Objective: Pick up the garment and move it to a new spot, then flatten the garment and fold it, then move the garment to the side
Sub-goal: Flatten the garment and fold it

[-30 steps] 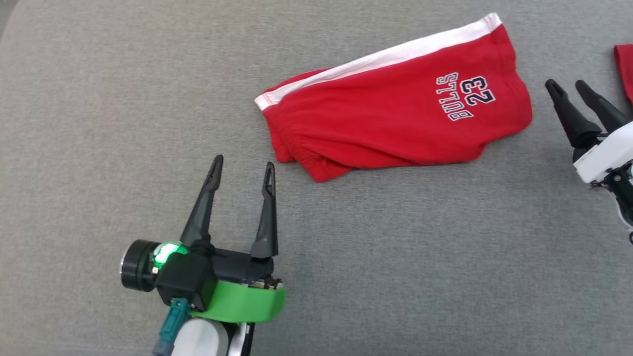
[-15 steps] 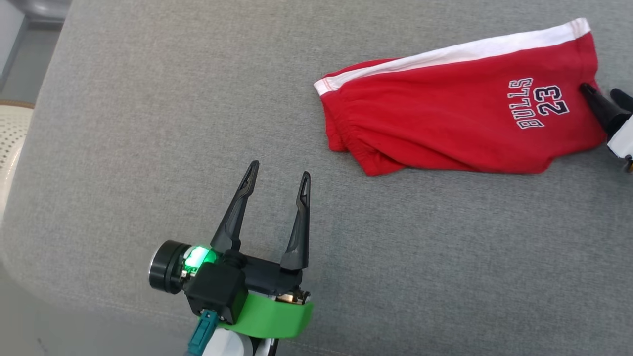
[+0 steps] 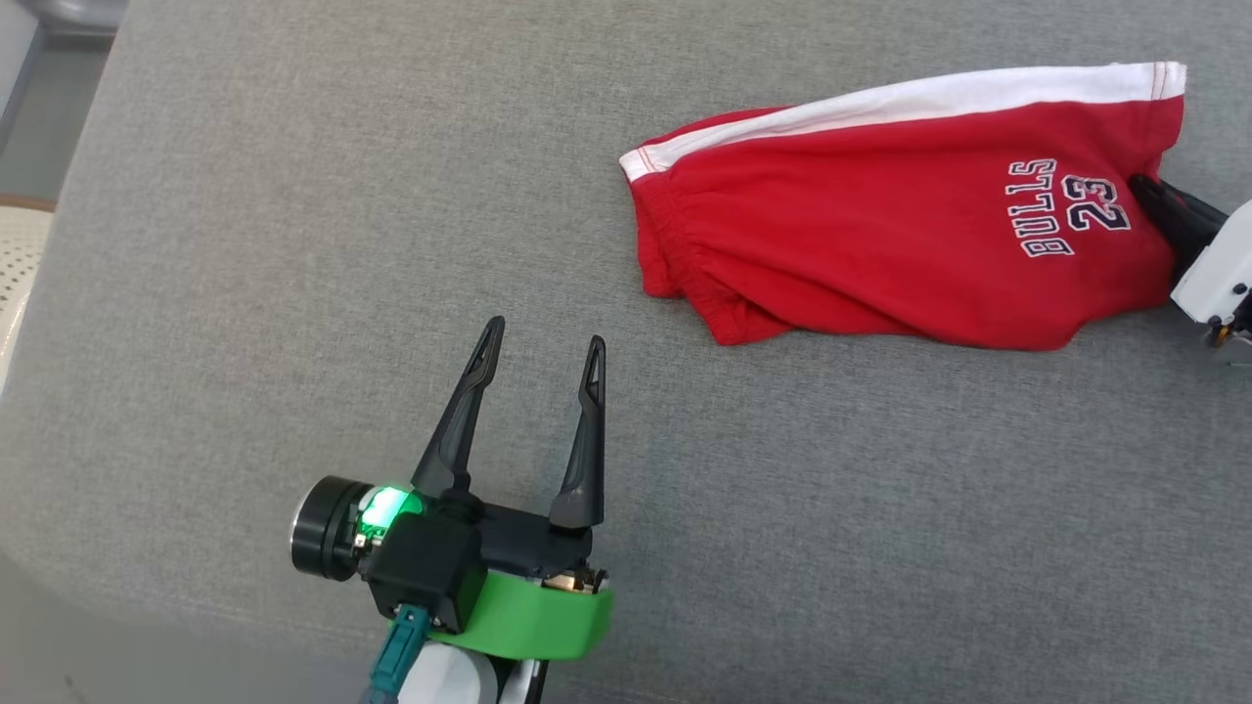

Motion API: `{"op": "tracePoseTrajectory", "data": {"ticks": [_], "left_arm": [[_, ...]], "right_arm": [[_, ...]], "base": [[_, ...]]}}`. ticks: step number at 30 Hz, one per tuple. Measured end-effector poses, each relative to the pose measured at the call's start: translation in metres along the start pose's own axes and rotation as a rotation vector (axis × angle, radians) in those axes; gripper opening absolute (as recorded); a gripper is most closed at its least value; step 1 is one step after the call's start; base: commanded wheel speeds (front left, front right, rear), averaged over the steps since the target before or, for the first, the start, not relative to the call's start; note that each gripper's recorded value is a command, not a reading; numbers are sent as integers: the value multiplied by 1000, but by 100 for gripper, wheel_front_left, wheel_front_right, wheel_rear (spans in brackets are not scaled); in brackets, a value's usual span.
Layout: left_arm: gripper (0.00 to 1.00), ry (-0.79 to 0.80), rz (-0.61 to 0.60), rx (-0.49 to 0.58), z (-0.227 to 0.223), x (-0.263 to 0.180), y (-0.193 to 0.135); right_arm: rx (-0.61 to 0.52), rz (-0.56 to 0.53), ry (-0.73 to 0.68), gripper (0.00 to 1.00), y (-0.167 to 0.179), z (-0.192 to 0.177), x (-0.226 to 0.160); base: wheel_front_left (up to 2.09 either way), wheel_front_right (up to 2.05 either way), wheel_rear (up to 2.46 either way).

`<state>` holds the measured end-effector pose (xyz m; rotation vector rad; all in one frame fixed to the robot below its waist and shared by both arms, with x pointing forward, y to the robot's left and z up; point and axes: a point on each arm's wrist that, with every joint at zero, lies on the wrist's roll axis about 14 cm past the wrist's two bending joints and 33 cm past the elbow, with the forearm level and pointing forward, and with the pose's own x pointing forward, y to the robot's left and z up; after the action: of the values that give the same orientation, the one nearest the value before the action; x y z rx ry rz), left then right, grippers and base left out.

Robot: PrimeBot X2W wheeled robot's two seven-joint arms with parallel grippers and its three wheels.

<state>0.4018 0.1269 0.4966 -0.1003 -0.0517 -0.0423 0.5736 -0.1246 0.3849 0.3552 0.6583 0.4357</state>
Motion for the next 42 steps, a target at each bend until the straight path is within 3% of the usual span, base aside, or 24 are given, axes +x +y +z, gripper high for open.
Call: {"op": "tracePoseTrajectory", "data": {"ticks": [11, 15, 28, 42], "left_arm": [[100, -17, -123, -19, 0, 7, -33], [100, -28, -159, -31, 3, 8, -44], [100, -70, -222, -41, 21, -6, -64], [100, -73, -168, -39, 27, -21, -48]], "right_arm": [[-152, -194, -68, 0, -69, 30, -98], [-218, -220, -109, 0, -70, 49, -123], [-421, -17, -221, 0, 38, 85, -118], [-413, 237, -161, 0, 150, 48, -56]], "base": [[0, 0, 0], [0, 0, 0], [0, 0, 0], [0, 0, 0]]}}
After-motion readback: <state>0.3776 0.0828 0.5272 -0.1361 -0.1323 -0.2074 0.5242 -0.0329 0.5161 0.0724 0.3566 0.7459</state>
